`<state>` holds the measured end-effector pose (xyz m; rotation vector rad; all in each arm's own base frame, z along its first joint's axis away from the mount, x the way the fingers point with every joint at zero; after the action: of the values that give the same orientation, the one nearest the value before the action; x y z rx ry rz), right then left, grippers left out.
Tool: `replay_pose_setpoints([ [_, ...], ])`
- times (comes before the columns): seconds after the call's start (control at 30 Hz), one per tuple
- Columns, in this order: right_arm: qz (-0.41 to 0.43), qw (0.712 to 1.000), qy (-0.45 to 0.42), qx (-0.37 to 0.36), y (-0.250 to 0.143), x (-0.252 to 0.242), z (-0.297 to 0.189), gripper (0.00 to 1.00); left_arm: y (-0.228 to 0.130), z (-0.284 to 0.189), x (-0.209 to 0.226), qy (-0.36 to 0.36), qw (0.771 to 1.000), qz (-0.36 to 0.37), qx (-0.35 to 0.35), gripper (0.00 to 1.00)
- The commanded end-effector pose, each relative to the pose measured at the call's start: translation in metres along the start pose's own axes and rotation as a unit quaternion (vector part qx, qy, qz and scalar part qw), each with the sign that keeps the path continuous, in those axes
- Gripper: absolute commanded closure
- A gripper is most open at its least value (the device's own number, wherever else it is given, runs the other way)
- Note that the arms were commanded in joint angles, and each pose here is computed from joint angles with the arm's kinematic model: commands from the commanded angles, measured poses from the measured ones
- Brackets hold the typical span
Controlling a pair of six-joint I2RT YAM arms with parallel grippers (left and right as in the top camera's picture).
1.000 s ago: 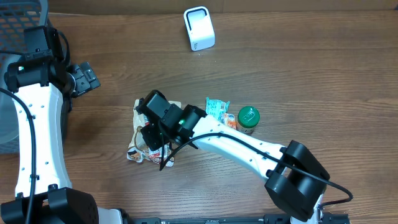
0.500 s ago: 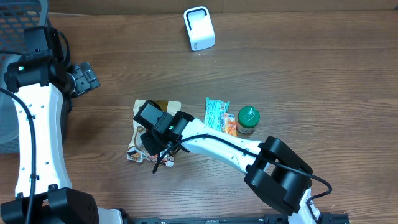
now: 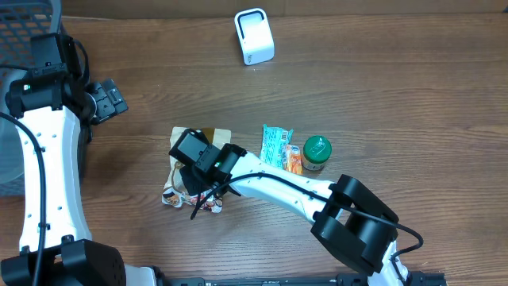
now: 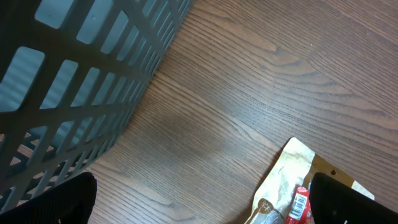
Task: Scan the item barcode
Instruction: 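Lower the right gripper onto the red stick on the snack bag and grasp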
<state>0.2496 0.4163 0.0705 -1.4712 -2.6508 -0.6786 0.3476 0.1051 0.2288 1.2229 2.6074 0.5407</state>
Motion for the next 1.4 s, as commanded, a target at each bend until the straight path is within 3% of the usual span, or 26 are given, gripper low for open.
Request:
replay_pose_setpoints([
  [0.0,0.011,1.000,-0.004,-0.008,0.003,0.005,0.003,0.65,0.006,-0.004,0.002,0.003,1.000,0.002,-0.011,0.00],
  [0.7,0.022,1.000,-0.017,0.012,-0.008,0.000,0.030,0.58,0.006,-0.004,0.002,0.003,1.000,0.002,-0.011,0.00],
  [0.83,0.022,0.999,-0.020,0.016,-0.010,-0.001,0.030,0.77,0.006,-0.004,0.001,0.003,1.000,0.003,-0.011,0.00],
  [1.1,0.028,0.999,-0.011,0.028,-0.012,-0.003,0.029,0.84,0.006,-0.004,0.002,0.003,1.000,0.002,-0.011,0.00],
  [1.23,0.029,0.999,-0.013,0.030,-0.012,-0.005,0.029,0.84,0.006,-0.004,0.001,0.003,1.000,0.003,-0.011,0.00],
  [1.37,0.002,1.000,-0.006,0.017,-0.005,-0.001,0.019,0.74,0.006,-0.004,0.002,0.003,1.000,0.002,-0.011,0.00],
])
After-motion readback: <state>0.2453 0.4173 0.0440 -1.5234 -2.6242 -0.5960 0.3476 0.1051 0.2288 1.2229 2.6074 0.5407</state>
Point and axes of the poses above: each gripper's point midway between its finger pads, its own z axis out along the fingers, its own x axis along the line the jaws close on, y = z × x, the point moved 2 cm from there along -z, back along the fingers, and after that the axes turned 7 degrees about -z, right-handed, at the moved point
